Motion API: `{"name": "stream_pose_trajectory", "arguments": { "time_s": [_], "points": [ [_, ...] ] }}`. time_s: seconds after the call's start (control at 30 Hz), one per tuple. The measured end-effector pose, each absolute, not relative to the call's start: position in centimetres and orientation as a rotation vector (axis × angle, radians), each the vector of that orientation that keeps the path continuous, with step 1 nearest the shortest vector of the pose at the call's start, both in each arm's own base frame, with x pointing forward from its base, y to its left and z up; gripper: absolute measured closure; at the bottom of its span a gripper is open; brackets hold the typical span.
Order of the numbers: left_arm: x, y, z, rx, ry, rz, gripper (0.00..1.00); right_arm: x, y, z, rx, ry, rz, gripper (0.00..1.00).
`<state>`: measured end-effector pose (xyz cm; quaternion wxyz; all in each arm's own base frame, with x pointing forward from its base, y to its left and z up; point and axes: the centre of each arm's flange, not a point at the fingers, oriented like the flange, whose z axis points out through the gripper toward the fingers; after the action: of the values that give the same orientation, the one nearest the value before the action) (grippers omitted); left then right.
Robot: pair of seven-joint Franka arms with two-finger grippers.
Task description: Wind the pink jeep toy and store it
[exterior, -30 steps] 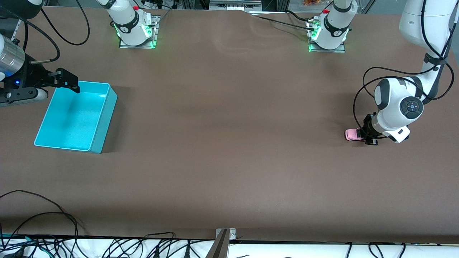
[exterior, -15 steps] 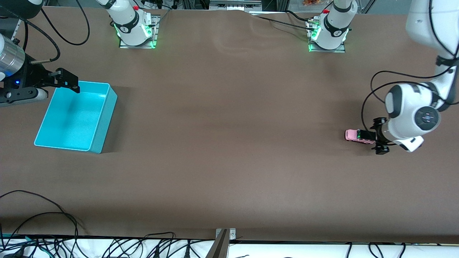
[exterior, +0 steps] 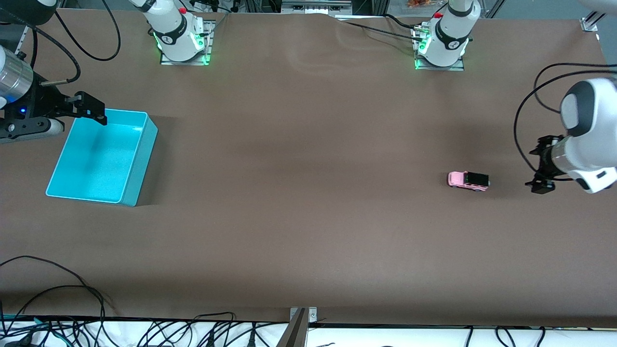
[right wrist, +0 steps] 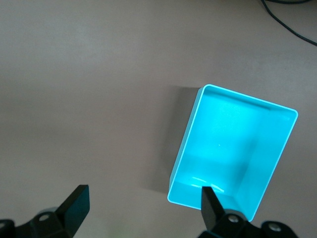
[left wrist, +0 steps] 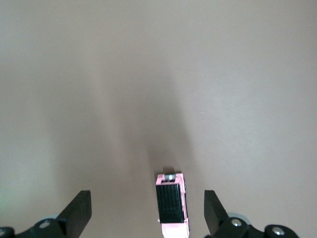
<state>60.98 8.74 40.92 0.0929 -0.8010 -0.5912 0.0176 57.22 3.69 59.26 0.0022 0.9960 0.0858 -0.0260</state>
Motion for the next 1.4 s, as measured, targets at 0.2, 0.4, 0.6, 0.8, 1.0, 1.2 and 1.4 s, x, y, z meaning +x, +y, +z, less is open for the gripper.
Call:
{"name": "stream_pose_trajectory", "arguments": {
  "time_s": [0.2, 0.4, 0.6, 0.8, 1.0, 1.2, 1.4],
  "points": [
    [62.5, 7.6, 45.7, -2.560, -1.533, 0.002, 0.00, 57.2, 3.7, 59.2, 3.125, 0.269, -0.082, 0.00],
    [63.6, 7.3, 49.3, -2.744, -1.235, -0.076, 0.00, 57.2, 3.7, 59.2, 3.125, 0.269, -0.083, 0.00],
    [64.3, 7.3, 52.7, -2.871, -0.921, -0.155, 0.00, 57.3, 3.7, 59.1, 3.125, 0.268, -0.085, 0.00],
    [64.7, 7.2, 54.8, -2.982, -0.503, -0.187, 0.00, 57.3, 3.6, 59.1, 3.125, 0.268, -0.086, 0.00],
    [64.8, 6.6, 56.4, -3.068, -0.172, -0.203, 0.00, 57.3, 3.6, 59.1, 3.125, 0.267, -0.086, 0.00],
    [64.5, 5.3, 57.6, -3.139, -0.017, -0.216, 0.00, 57.3, 3.6, 59.1, 3.125, 0.267, -0.086, 0.00],
    [63.2, 3.0, 59.4, -3.159, 0.055, -0.189, 0.00, 57.3, 3.6, 59.1, 3.125, 0.266, -0.086, 0.00]
  ]
}}
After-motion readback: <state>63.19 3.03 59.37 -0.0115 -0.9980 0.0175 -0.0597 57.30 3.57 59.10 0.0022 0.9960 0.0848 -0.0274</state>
